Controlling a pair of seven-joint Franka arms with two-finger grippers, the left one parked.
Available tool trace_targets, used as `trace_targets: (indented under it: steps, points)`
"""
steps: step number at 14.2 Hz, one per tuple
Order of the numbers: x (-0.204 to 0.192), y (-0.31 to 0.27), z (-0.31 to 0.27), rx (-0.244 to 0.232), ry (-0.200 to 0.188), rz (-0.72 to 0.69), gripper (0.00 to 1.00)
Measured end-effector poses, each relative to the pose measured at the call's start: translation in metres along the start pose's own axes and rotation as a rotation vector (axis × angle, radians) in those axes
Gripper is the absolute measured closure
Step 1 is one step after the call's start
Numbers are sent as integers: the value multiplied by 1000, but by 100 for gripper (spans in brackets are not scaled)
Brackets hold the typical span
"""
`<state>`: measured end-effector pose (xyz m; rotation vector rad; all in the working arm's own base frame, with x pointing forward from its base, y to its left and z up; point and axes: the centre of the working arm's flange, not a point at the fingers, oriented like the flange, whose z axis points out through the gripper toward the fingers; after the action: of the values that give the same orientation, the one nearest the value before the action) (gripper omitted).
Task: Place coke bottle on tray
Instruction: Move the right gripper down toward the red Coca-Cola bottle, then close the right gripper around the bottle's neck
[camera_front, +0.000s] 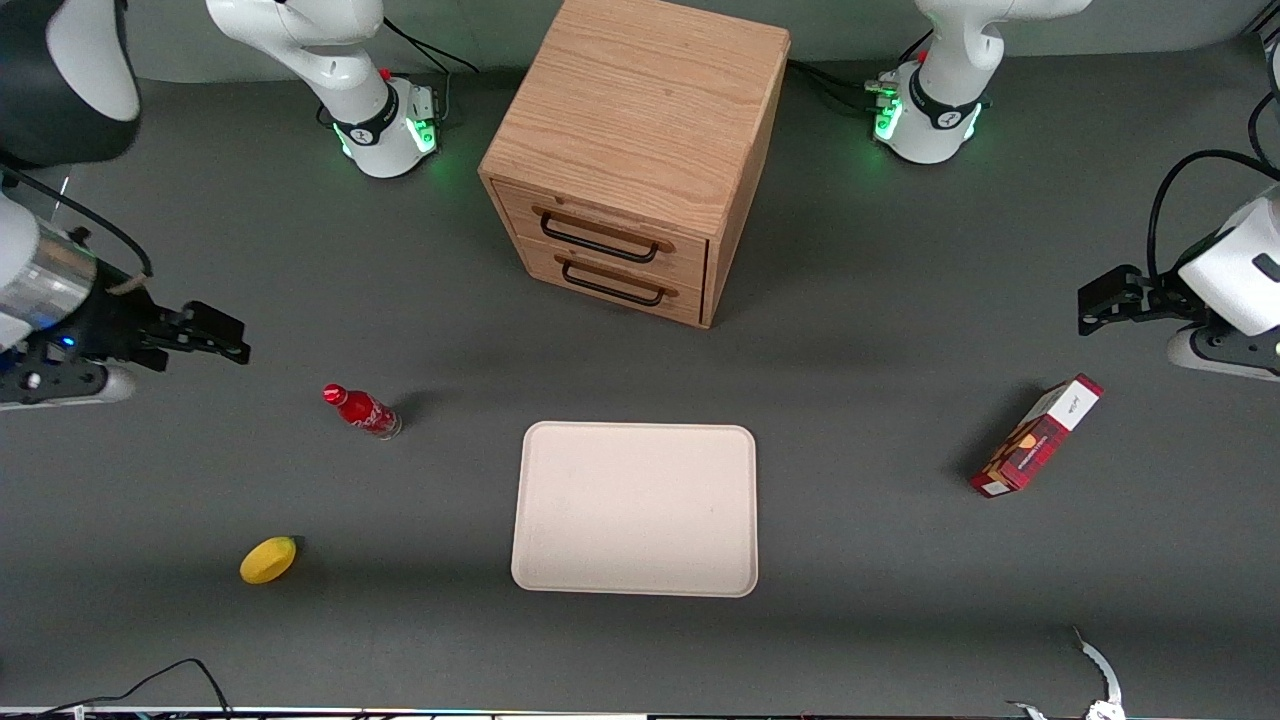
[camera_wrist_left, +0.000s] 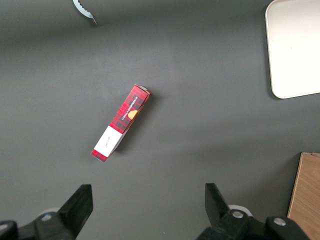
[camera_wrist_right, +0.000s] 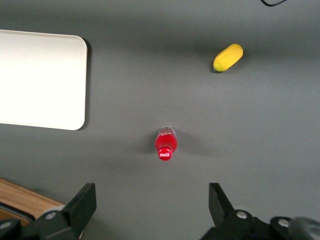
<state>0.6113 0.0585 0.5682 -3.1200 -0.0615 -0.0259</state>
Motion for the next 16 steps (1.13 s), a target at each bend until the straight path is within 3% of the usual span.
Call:
trace_targets:
  steps: [8,16]
  points:
    - [-13,-11,115,-23,-19,-33,1]
    - [-43,2,190,-29,-20,-22,2]
